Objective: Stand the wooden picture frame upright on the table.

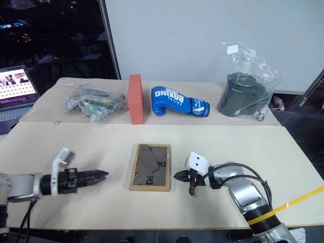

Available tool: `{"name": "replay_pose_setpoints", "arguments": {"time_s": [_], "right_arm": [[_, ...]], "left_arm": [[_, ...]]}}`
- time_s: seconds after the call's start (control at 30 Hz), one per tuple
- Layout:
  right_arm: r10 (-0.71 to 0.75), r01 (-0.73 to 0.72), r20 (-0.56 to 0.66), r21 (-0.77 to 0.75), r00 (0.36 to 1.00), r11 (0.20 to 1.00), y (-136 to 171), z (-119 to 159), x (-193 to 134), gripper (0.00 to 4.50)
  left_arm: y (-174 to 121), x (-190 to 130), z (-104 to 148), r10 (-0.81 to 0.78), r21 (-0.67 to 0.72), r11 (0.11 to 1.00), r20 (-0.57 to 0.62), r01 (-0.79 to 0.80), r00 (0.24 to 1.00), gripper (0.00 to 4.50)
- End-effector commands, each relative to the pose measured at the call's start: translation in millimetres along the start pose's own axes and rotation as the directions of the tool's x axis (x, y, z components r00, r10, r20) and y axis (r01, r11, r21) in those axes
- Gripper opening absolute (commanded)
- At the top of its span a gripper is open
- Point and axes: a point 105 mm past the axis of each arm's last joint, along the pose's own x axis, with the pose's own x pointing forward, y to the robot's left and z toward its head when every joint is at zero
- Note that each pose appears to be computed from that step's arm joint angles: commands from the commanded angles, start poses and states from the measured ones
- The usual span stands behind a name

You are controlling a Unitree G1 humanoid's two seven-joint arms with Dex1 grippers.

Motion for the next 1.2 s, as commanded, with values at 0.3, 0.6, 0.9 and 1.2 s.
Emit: {"name": "replay_pose_setpoints", "arguments": {"time_s": [0.3,0.6,0.9,1.2], "right_arm": [[0.022,-0.020,0.041,-0.030,0.999,0.999,5,8,14,0.00],[0.005,-0.004,0.026,-0.018,1.000,1.000,5,3,13,0.00],[-0.038,0.038,0.021,0.017,0.999,0.999,-3,0,3,0.00],[-0.139,0.137,-0.008,0.239,0.990,0.961,-22,-12,-67,0.30]], "left_arm": [[-19,90,-11,-0.102,-0.088,0.992,-0.077,0.095,0.992,4.43],[-10,94,-1,-0.045,-0.139,0.989,-0.031,0.041,0.998,4.43],[-20,93,10,-0.097,-0.187,0.977,0.045,0.104,0.994,1.97],[-41,90,22,-0.173,-0.159,0.969,0.105,0.188,0.979,1.18]]}}
